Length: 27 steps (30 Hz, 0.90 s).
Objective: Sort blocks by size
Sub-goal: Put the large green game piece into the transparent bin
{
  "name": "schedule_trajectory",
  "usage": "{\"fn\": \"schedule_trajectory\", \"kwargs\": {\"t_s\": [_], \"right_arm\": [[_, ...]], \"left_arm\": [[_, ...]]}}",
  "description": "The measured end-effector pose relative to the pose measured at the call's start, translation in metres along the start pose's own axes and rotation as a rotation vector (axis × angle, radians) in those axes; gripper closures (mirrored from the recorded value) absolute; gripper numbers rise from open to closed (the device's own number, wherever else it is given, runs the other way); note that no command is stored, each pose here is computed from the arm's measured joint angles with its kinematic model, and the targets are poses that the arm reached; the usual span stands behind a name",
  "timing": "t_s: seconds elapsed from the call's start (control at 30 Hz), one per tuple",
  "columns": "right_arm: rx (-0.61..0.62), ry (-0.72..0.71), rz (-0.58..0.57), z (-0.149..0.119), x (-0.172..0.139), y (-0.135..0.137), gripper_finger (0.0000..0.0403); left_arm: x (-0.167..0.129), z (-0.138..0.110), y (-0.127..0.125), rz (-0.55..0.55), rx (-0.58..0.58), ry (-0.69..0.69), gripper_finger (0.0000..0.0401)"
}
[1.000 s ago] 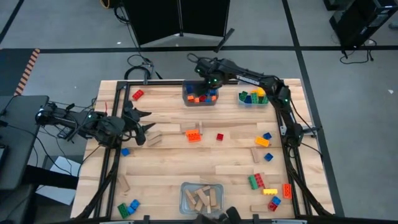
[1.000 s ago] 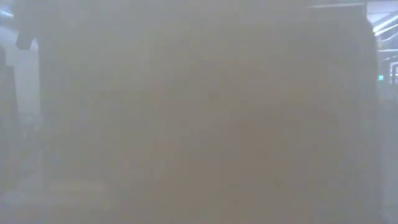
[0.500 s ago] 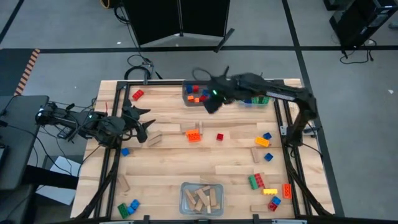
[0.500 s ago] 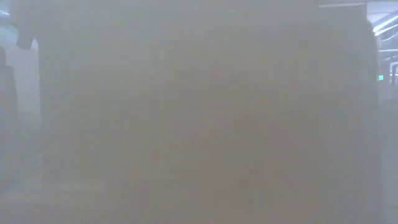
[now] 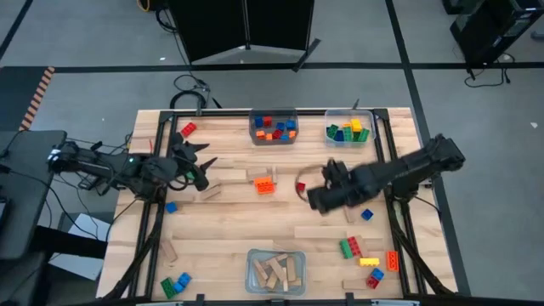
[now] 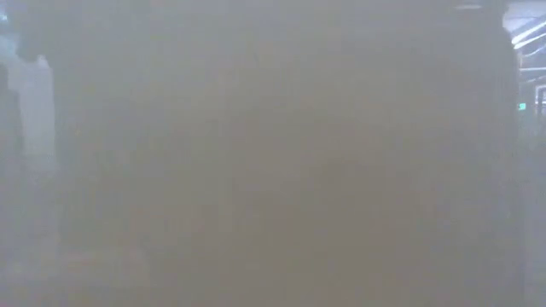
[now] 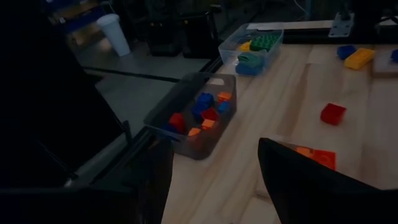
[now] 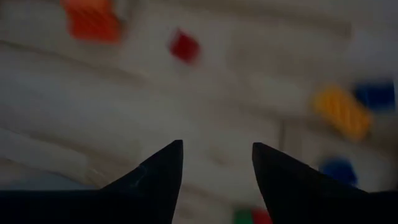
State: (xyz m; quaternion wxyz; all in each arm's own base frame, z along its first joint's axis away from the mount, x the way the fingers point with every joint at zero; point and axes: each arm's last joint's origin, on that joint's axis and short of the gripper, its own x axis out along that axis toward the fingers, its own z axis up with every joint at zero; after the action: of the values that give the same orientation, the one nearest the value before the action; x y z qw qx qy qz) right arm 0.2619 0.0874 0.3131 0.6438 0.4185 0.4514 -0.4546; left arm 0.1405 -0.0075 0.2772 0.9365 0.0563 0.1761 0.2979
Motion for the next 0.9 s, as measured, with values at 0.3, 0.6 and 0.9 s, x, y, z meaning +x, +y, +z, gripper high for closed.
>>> {"fn": "schedule_trajectory", "kwargs": {"t_s": [0.3, 0.6, 0.9], "right_arm": [[0.199, 0.166, -0.05, -0.075, 0.03, -0.018, 0.0154], [0.252, 0.312, -0.071, -0.117, 0.056, -0.035, 0.0136], [0.24, 0.335, -0.1, -0.129, 0.078, -0.036, 0.0139]], "left_arm": [[0.009, 0.004, 0.0, -0.008, 0.062, -0.008, 0.016], [0.009, 0.004, 0.0, -0.01, 0.065, -0.006, 0.016], [0.009, 0.004, 0.0, -0.011, 0.064, -0.006, 0.016]]}}
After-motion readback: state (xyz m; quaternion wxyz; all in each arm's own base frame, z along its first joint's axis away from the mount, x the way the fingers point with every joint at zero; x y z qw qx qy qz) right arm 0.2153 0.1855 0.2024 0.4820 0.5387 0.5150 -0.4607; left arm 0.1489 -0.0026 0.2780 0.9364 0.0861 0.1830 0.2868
